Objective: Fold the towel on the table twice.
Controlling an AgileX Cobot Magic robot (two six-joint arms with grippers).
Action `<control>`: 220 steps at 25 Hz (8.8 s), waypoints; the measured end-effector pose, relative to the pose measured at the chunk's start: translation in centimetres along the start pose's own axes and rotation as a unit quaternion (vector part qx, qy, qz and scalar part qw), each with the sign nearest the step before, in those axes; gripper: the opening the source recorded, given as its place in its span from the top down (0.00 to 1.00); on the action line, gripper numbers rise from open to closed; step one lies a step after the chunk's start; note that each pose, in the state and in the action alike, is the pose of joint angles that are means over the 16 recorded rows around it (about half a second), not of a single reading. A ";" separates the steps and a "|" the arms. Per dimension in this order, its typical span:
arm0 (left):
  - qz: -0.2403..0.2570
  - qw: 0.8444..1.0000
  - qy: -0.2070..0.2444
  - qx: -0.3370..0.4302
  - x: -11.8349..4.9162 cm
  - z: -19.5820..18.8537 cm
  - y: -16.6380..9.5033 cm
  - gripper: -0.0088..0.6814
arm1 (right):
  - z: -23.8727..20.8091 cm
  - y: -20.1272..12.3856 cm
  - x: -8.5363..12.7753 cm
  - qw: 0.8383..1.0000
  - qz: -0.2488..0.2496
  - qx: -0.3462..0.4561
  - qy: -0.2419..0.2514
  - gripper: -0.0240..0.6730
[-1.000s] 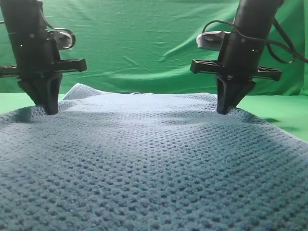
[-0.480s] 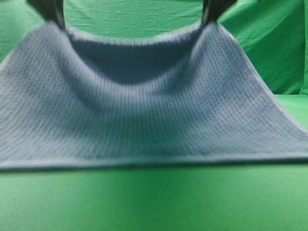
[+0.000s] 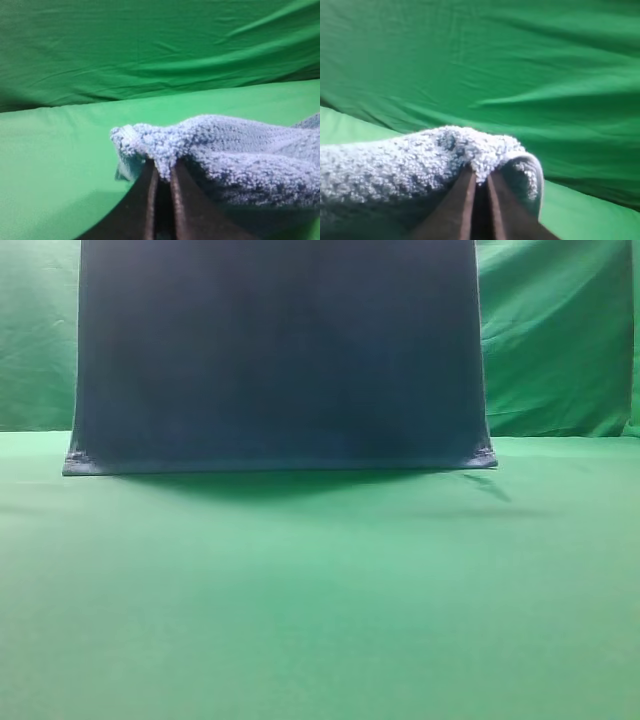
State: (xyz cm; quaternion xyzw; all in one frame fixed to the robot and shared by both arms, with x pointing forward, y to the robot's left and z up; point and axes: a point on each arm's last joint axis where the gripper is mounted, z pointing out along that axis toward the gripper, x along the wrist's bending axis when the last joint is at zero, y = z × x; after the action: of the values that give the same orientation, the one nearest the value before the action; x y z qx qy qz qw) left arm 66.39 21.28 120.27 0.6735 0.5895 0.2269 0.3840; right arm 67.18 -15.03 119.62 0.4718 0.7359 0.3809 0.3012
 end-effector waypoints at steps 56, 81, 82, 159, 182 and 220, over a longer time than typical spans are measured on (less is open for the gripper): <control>-0.121 0.979 -0.102 0.127 -1.2 -15.6 -30.4 0.99 | -20.7 -26.6 5.2 0.957 0.150 0.220 0.117 0.97; -0.122 0.974 -0.016 0.188 0.3 -2.5 -26.1 0.99 | -6.0 -25.2 4.0 0.948 0.130 0.284 0.056 0.97; -0.120 0.975 -0.013 0.189 0.4 -1.7 -25.8 0.99 | -5.1 -24.9 4.0 0.949 0.126 0.283 0.053 0.97; 0.025 0.962 -0.137 -0.236 -0.8 -27.6 -35.8 0.99 | -33.3 -30.8 4.5 0.981 0.033 -0.181 0.063 0.97; 0.013 0.946 -0.056 -0.319 1.5 -21.3 -37.4 0.99 | -27.2 -35.9 4.5 0.964 0.067 -0.254 0.042 0.97; 0.064 0.977 -0.004 -0.201 3.1 -15.2 -42.7 0.99 | -21.7 -41.1 4.6 0.978 0.054 -0.203 0.014 0.97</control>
State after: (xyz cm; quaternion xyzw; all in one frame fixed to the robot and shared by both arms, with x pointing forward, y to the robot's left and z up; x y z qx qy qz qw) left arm 28.98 28.51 95.43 0.6196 0.4857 0.3623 0.4990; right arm 28.89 -27.71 95.96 0.4345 0.6212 0.5441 0.3595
